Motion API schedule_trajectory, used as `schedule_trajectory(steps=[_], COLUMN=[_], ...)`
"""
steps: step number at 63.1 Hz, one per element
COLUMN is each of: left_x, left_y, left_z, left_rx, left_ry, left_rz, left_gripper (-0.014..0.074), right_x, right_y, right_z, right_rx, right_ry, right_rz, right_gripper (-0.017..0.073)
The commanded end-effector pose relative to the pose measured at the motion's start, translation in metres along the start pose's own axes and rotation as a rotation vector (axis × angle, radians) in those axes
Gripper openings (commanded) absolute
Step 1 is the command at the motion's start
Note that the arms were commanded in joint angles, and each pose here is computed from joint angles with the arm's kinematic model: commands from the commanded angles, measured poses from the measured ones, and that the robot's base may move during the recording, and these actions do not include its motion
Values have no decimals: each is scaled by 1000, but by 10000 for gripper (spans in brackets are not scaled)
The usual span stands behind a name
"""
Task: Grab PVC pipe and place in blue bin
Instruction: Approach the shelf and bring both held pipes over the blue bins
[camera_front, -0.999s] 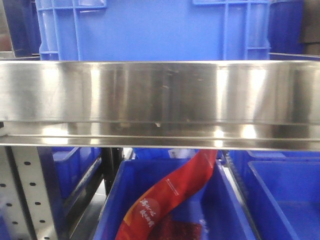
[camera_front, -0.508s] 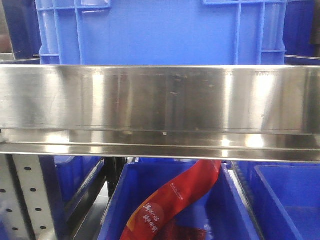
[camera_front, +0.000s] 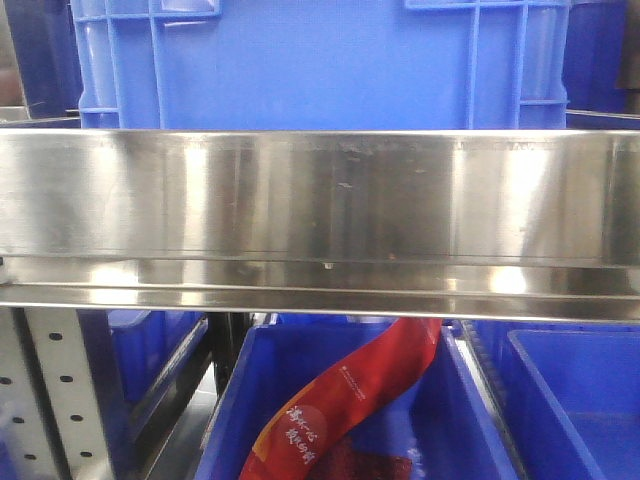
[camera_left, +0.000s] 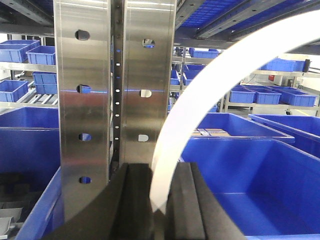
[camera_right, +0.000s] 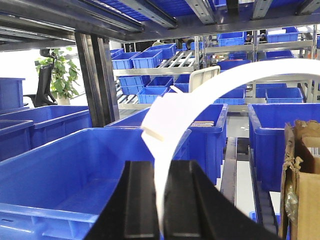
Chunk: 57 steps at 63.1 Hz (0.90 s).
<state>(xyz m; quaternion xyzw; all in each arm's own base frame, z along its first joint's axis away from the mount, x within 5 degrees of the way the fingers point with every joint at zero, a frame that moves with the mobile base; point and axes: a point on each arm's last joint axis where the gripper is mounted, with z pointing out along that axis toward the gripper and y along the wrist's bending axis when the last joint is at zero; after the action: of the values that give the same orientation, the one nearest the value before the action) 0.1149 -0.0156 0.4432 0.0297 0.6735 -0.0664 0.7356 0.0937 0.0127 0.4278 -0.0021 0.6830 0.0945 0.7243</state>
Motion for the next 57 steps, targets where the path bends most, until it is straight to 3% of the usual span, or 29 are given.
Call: schedule_trajectory(steps=[1, 19, 36, 51, 57], left_x=[-4, -4, -2, -3, -4], left_y=[0, 0, 0, 0, 0], left_z=[-1, -1, -1, 4, 10], left_rx=[-1, -1, -2, -5, 0], left_ry=[-37, -37, -13, 55, 102], left_rz=[-11, -11, -7, 54, 68], left_gripper=[-111, -111, -111, -111, -111], right_x=[-5, -5, -2, -18, -20], right_y=[1, 1, -2, -1, 5], right_z=[-2, -2, 1, 5, 6], right_rx=[-8, -8, 40, 74, 10], right_ry=[-33, -33, 112, 264, 277], right_rz=[-6, -6, -16, 14, -33], right_gripper=[-168, -168, -168, -160, -162])
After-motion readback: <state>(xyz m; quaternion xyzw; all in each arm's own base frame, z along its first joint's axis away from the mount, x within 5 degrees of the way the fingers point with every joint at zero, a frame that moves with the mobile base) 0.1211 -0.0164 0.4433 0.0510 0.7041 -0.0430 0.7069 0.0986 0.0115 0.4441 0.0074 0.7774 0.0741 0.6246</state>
